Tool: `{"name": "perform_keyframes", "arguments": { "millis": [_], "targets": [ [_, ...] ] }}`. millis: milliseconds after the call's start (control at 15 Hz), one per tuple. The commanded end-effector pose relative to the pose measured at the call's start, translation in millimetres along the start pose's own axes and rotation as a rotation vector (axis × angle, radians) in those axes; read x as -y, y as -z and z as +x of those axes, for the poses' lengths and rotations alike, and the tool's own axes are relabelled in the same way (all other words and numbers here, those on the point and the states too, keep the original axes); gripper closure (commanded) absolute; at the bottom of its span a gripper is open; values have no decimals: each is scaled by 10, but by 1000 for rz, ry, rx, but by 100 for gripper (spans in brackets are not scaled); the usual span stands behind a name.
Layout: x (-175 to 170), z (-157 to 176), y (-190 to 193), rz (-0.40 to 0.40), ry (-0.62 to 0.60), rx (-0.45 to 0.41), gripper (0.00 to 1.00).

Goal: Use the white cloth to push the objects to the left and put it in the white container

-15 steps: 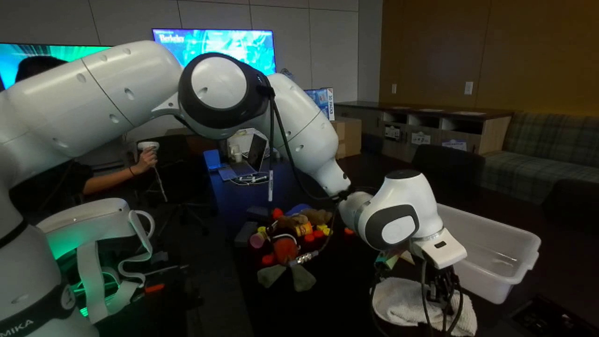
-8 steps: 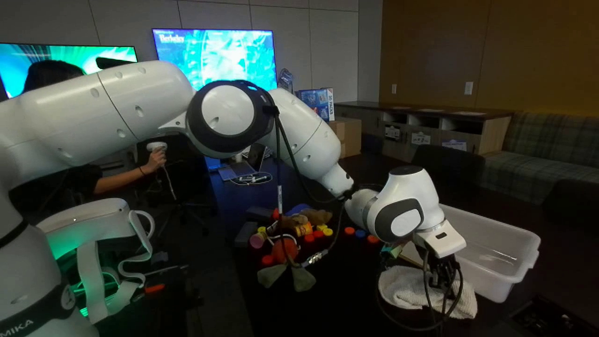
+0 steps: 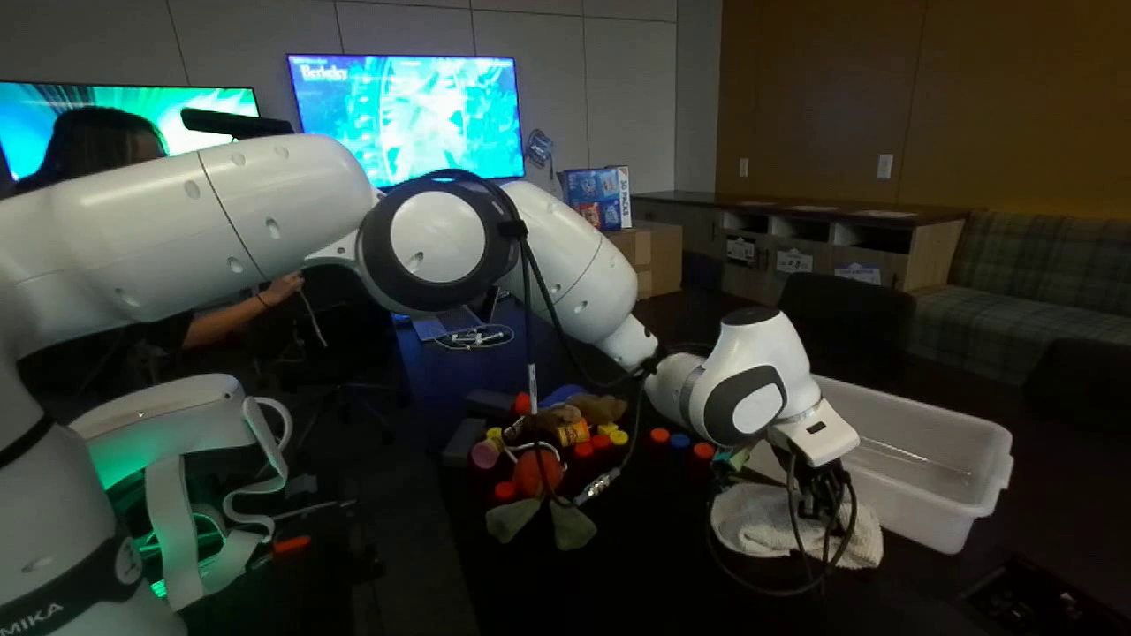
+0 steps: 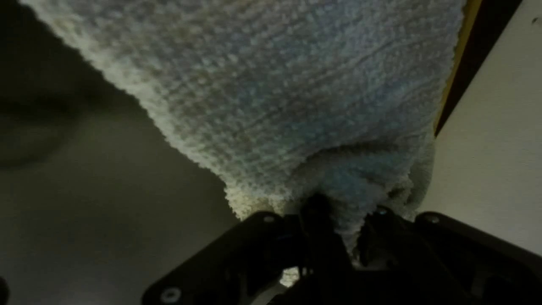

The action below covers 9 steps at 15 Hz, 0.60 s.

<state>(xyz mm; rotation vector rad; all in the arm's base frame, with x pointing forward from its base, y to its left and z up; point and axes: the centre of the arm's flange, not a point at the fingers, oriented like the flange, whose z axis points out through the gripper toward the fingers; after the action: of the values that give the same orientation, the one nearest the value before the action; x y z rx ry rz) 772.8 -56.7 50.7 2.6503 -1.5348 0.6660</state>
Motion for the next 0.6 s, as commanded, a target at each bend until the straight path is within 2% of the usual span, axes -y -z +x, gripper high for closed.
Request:
{"name": "perform_keyframes", "arguments": {
  "millis": [0, 533],
  "targets": [
    [169, -497, 72, 53, 43, 29, 93],
    [499, -1855, 628, 167, 152, 129, 93]
  ]
}}
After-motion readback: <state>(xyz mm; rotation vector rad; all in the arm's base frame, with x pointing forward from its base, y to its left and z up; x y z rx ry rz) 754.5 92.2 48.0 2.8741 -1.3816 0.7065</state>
